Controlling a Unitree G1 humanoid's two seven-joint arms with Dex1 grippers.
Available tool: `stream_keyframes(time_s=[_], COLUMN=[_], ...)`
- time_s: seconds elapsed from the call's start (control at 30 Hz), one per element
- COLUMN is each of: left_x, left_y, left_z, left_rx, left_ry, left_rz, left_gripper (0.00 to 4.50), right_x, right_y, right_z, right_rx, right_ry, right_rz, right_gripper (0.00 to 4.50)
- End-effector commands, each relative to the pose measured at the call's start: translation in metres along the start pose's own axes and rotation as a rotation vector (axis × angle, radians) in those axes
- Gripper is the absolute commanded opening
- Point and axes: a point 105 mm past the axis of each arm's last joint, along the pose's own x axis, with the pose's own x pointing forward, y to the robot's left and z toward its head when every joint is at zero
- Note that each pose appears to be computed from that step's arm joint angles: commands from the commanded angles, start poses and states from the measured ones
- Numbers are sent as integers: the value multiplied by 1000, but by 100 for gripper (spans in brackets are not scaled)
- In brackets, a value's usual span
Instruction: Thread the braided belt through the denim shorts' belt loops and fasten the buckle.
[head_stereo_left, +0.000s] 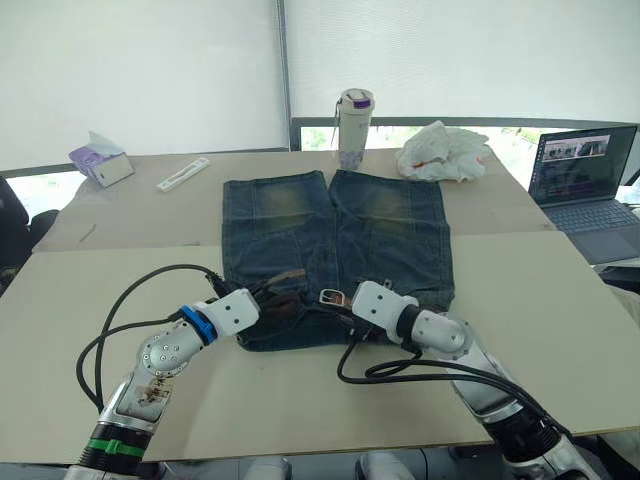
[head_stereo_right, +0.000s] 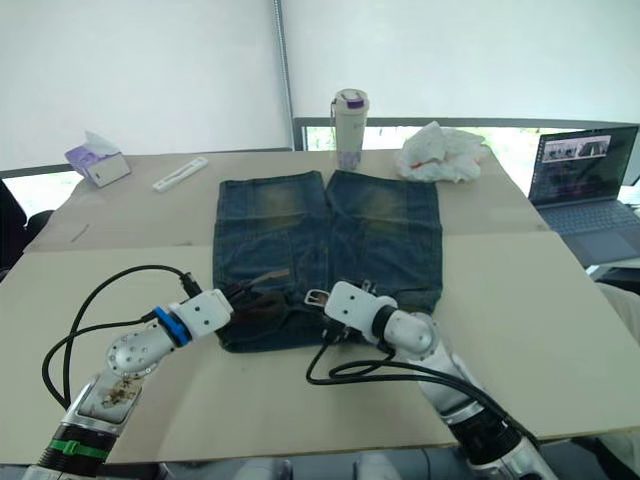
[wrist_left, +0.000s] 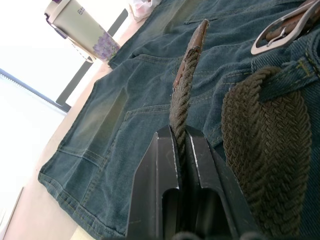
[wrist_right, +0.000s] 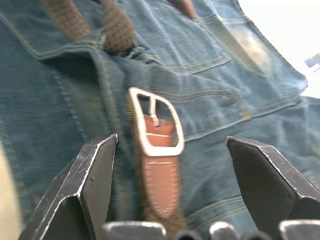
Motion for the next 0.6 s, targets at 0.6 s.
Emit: stream_keyframes(time_s=[0.6], left_x=[3], left_y=[1], left_z=[6], left_rx=[23], left_ry=[-22], left_rz=[9], left_gripper=[0], right_x=[3], right_y=[-8], right_z=[3], right_rx=[-300], right_ry=[13], right_rz=[6], right_gripper=[383])
